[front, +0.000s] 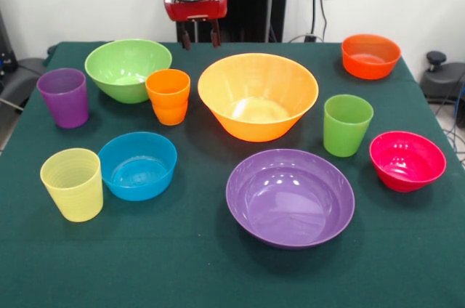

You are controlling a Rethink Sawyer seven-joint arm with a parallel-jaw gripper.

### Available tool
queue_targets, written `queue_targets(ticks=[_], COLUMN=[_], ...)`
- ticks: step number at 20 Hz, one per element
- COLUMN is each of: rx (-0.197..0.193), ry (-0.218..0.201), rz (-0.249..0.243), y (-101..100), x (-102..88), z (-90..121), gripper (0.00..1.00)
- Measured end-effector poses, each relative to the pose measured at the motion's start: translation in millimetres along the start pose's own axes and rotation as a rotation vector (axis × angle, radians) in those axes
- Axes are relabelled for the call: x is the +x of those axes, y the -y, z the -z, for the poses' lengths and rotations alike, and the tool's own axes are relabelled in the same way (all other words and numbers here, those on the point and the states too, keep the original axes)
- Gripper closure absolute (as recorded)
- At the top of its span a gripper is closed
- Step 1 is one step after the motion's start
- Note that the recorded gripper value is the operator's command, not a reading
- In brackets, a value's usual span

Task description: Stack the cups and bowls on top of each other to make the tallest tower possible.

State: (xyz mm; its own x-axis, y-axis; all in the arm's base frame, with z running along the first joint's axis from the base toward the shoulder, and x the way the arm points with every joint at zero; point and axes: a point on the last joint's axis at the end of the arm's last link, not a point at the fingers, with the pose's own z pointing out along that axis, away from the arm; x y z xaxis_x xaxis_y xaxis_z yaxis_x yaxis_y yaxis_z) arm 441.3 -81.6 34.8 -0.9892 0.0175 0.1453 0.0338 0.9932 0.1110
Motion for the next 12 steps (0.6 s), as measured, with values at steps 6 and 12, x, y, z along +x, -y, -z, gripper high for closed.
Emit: queue_targets(ticks=[6,12], rx=[0.003,0.012], ry=[0.005,0.020], rz=[0.012,0.017], y=[-7,-8], x=[-6.3,-15.6], z=[0,2], gripper=[0.00,0.00])
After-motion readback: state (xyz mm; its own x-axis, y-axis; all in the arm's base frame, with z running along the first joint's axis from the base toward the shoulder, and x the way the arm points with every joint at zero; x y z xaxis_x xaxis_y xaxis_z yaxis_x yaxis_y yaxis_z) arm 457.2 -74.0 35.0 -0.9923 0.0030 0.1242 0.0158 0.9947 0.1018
